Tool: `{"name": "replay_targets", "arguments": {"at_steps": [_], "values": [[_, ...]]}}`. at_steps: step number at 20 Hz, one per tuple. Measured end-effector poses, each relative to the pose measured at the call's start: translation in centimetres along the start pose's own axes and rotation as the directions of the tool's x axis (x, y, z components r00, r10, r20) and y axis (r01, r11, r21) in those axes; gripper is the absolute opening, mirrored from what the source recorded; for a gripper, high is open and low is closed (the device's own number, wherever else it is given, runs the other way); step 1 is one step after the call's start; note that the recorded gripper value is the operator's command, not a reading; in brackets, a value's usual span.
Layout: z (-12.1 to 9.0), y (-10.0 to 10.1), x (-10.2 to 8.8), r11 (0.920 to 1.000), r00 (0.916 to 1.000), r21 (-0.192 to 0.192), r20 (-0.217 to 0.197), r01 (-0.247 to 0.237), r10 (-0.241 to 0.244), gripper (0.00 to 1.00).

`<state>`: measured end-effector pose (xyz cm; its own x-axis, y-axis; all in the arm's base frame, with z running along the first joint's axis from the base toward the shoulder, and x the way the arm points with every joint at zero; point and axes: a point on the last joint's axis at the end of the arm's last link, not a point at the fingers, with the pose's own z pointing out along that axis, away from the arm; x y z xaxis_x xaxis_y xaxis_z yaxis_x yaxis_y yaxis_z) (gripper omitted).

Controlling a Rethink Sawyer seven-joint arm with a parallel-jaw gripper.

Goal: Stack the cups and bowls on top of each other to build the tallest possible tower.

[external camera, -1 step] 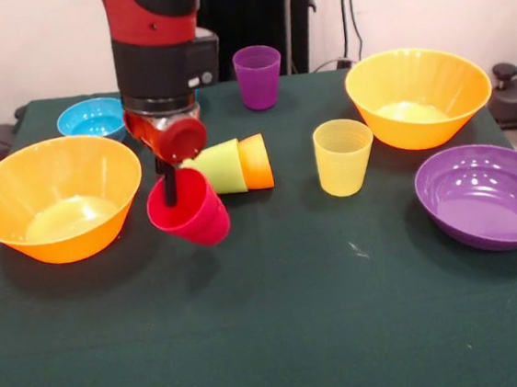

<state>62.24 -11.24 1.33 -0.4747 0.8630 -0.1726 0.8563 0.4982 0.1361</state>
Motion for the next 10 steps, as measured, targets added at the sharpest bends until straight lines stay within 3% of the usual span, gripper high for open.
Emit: {"name": "replay_targets", "arguments": {"at_steps": [5, 10], "values": [[2.0, -0.1, 1.3, 0.9994, 0.9993, -0.003, -0.011, 0.035, -0.035, 0.00], [2.9, 0.0, 1.5, 0.9986, 0.9986, -0.008, 0.005, 0.053, -0.053, 0.00]]}}
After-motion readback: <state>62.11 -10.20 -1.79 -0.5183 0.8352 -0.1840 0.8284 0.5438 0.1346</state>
